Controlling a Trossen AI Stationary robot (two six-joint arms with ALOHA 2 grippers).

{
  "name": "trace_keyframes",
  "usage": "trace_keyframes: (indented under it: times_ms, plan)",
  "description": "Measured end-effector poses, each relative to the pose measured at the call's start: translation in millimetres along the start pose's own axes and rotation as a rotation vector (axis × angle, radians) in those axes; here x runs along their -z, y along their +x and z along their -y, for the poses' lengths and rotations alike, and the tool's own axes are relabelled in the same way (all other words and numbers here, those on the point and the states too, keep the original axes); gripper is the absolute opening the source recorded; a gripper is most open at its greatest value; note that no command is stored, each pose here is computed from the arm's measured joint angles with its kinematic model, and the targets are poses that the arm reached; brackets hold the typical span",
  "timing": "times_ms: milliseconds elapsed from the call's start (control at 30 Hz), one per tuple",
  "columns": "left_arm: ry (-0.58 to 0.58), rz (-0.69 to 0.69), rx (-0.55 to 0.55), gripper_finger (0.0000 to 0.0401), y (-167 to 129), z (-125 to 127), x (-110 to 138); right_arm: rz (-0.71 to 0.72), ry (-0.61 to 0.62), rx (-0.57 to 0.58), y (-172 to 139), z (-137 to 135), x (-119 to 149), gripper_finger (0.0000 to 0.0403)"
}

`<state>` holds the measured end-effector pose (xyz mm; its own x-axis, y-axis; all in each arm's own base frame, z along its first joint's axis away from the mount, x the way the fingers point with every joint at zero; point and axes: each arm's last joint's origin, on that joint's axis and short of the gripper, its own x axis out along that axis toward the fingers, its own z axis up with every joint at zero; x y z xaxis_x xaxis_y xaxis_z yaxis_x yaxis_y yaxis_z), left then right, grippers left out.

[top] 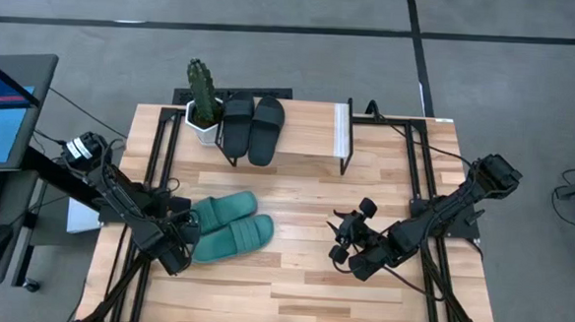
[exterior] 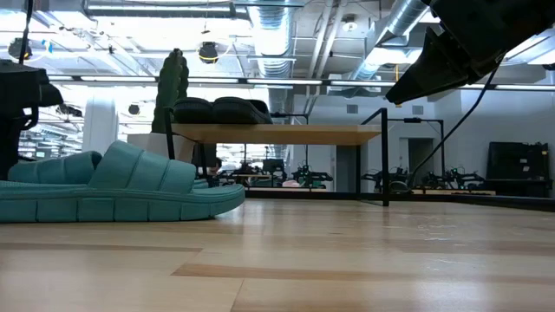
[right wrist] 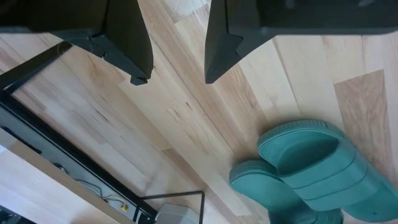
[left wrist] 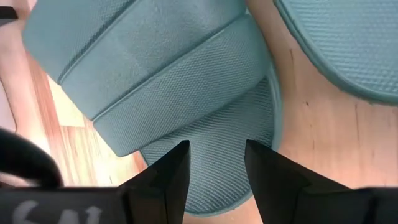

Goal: Pick and place slides into the shelf
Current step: Put the top green slide on the shelf

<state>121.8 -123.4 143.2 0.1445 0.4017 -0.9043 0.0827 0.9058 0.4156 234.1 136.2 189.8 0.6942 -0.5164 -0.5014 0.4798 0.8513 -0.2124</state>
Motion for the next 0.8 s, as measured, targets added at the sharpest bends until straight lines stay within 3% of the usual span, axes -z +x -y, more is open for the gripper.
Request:
trace_keyframes:
  times_ms: [533, 800]
  plan:
    - [0.057, 0.046, -0.113, 0.0144, -31.6, -1.3, -1.2, 0.000, 0.001, 0.000, -0.1, 0.0, 0.0, 0.0134]
    - [0.314, -0.099, -0.250, 0.0144, -7.3, 15.8, -3.9, 0.000, 0.000, 0.000, 0.0, 0.0, 0.0, 0.0134]
